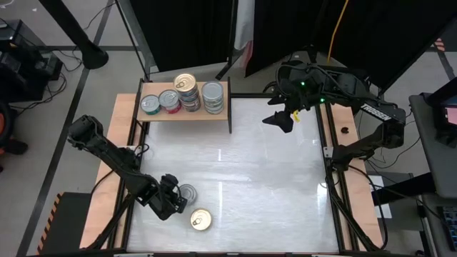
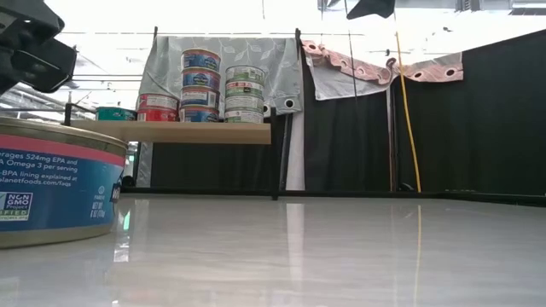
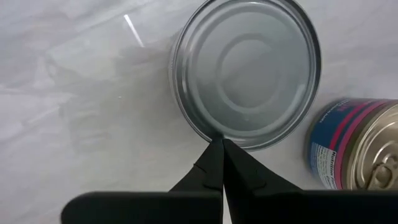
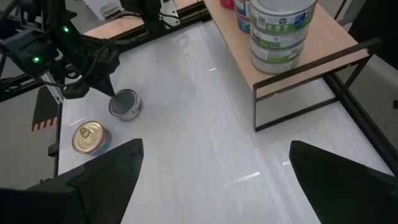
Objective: Stack canned seafood by type on shelf
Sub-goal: Stack the green white tuna can on top of the green white tuna cans on the shelf
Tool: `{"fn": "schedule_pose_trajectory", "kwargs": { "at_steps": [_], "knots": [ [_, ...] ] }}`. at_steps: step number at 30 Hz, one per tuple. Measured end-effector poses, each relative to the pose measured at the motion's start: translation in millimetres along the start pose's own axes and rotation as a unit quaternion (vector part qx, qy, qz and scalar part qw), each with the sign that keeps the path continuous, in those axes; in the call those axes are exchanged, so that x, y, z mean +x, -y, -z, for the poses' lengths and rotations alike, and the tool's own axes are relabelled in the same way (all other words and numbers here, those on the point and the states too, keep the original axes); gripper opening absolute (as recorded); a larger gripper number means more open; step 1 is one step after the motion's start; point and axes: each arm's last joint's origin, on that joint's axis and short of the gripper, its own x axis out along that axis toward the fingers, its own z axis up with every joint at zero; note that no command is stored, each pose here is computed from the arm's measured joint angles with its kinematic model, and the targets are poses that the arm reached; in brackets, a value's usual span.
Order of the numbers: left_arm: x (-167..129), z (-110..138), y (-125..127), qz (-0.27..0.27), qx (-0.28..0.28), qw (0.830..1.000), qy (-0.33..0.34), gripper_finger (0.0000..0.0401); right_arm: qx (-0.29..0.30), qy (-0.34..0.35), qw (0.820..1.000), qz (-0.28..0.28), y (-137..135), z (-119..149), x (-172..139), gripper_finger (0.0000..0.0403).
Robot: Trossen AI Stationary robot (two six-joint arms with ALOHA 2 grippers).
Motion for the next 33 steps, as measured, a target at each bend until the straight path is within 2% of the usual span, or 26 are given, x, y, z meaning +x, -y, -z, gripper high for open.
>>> {"fn": "schedule_pose_trajectory", "kwargs": {
  "at_steps": [12,19,22,24,27,30,33],
  "knots": [
    [7.5,31.8,-14.9,-0.03,0.0,0.999,-0.033,0.0,-0.001,0.006,1.0,0.0,0.0,-1.3,0.0,0.0396],
    [-14.7,59.0,-6.5,0.003,0.004,0.996,-0.088,0.0,-0.001,0.009,1.0,0.002,0.0,-1.8,0.0,0.0396],
    [-45.6,62.9,9.9,0.07,0.034,0.991,-0.107,0.0,-0.005,0.01,1.0,0.002,0.0,-1.9,-0.1,0.0396],
    [-68.7,57.3,20.0,0.118,0.061,0.987,-0.087,0.0,-0.01,0.015,1.0,0.001,-0.1,-2.8,-0.1,0.0396],
    [-102.3,39.1,27.7,0.148,0.101,0.982,-0.057,0.0019,-0.018,0.028,0.999,-0.002,-0.7,-5.5,-0.2,0.0396],
    [-127.3,15.2,24.8,0.129,0.165,0.976,-0.054,0.0071,-0.021,0.047,0.999,-0.008,-1.5,-9.1,-0.5,0.0396],
    [-142.8,-8.7,14.7,0.103,0.246,0.963,-0.033,0.0144,-0.015,0.049,0.999,-0.009,-1.6,-9.7,-0.5,0.0396]
  ]
}}
